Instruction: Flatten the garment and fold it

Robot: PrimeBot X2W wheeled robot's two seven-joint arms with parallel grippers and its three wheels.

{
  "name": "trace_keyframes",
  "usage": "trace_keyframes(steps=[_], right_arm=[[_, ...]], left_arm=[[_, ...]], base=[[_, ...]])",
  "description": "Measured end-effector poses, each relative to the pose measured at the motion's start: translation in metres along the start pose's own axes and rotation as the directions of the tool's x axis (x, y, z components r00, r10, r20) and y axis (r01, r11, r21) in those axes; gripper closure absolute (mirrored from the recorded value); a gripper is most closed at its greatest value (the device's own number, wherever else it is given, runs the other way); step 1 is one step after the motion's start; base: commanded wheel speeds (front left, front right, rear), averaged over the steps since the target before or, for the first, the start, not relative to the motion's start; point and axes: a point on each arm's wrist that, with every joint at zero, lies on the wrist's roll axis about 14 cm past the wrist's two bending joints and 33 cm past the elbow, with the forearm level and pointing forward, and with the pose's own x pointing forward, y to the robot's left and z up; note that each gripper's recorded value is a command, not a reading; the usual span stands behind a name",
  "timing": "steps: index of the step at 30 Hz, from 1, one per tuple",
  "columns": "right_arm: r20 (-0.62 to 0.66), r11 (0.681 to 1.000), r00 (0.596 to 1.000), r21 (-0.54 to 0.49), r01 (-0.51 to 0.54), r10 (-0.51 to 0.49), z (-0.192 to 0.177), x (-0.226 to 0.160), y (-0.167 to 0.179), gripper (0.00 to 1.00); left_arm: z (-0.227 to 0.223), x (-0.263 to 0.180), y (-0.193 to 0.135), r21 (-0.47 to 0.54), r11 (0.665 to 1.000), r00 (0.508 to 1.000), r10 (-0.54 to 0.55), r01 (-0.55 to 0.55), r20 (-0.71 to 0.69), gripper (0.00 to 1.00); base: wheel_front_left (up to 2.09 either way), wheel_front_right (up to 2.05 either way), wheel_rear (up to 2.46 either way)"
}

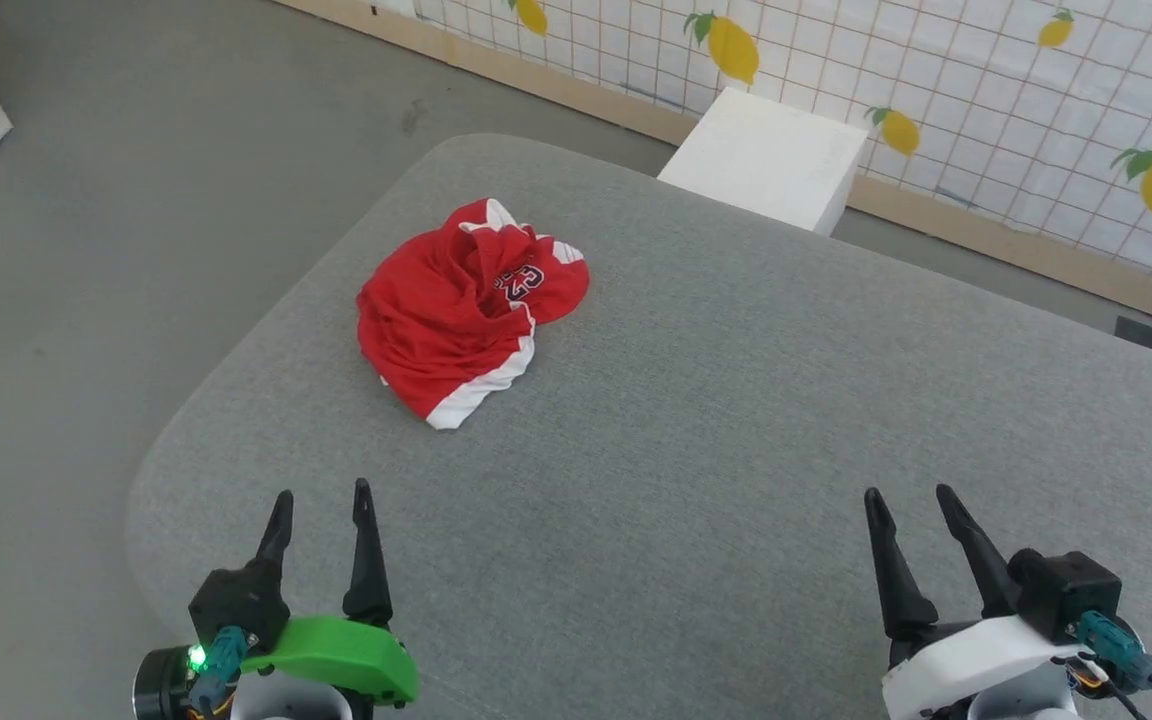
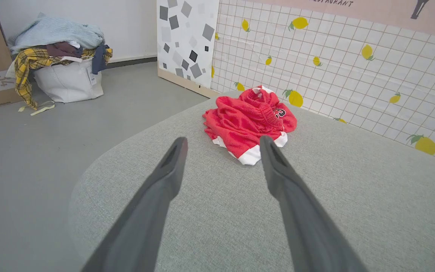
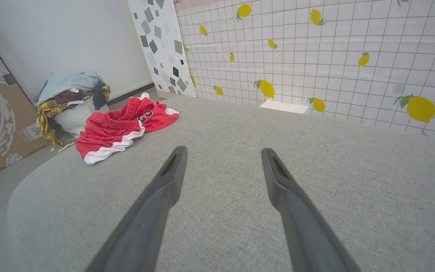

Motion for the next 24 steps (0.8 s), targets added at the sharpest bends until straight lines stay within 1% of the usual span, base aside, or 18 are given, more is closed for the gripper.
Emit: trace_keyframes(steps=[7,19,22,24], right_arm=[[-0.014,1.0,1.0,0.004,-0.014,0.014,-0.005,0.0,0.005,0.0],[-0.013,1.0,1.0,0.009,0.002,-0.002,-0.005,-0.003,-0.001,0.0],[-0.012,1.0,1.0,0.015,0.012,-0.012,-0.006,-0.002,-0.004,0.0],[-0.017,1.0,1.0,0.017,0.019,-0.019,-0.008,-0.001,-0.008,0.0]], left_arm=[[-0.001,-0.004,0.008,-0.003,1.0,1.0,0.028,-0.028,0.002,0.0],[-0.009,-0.002,0.001,0.025,1.0,1.0,0.002,-0.002,-0.02,0.0],[-0.022,0.002,-0.006,0.022,0.999,0.996,-0.038,0.04,-0.083,0.0],[-0.023,0.017,-0.009,0.004,0.998,0.991,-0.058,0.059,-0.118,0.0]], base=[[0.0,0.0,0.0],[0.0,0.0,0.0],[0.0,0.0,0.0],[0.0,0.0,0.0]])
